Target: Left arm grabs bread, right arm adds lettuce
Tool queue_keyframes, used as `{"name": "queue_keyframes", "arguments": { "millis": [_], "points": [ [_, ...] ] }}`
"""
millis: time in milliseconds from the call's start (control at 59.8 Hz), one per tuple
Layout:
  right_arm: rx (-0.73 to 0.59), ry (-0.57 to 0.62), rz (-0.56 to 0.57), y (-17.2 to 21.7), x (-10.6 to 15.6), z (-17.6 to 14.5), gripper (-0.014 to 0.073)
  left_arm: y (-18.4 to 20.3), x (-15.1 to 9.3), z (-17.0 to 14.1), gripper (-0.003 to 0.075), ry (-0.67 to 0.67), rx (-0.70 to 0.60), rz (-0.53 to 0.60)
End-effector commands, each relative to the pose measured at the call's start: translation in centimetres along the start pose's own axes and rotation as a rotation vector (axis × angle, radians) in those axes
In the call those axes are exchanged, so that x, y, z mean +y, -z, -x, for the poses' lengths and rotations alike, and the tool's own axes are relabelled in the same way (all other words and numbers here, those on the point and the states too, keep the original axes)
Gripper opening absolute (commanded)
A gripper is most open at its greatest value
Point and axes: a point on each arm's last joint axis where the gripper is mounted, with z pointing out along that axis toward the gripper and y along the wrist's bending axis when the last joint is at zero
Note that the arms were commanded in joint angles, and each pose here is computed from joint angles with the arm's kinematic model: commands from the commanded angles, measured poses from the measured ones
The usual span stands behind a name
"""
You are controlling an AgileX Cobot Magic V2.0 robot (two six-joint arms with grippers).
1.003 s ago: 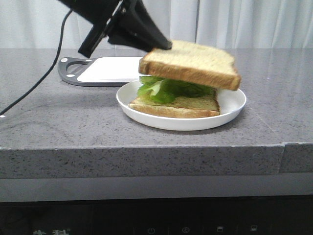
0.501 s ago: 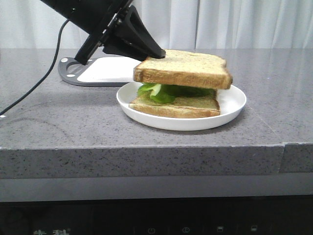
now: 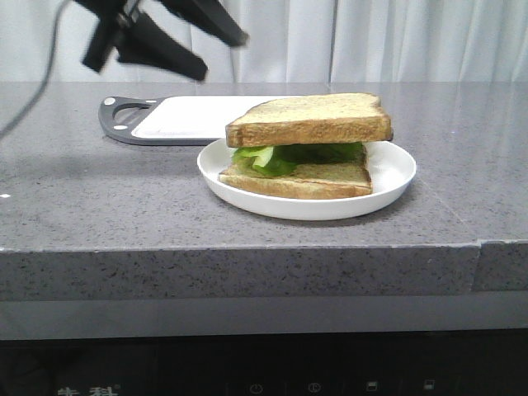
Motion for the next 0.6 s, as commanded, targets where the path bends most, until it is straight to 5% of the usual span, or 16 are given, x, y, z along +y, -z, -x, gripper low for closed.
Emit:
{"name": "queue_keyframes", "arguments": {
  "millis": [0,84,351,585],
  "points": [
    [-0.100,0.006,-0.018,0.4,-0.1,1.5,-0.0060,3.9,-3.9,0.6,0.0192,-0.091,-0.111,-0.055],
    [-0.097,0.006,-0.017,0.4,-0.1,1.5,-0.0060,5.5,-4.6,0.6,-0.0025,-0.137,-0.159,-0.024],
    [-0.137,0.028,-0.052,0.4,-0.4,1.9,-0.0060,10.5,-6.9,-1.5,-0.0021,-0.328,-0.389,0.265],
    [-0.208,0.020,-0.192,1.3,-1.6,1.3,-0.0060,14.9,-8.0,-8.7,-0.0020,-0.476,-0.648,0.514]
  ]
}}
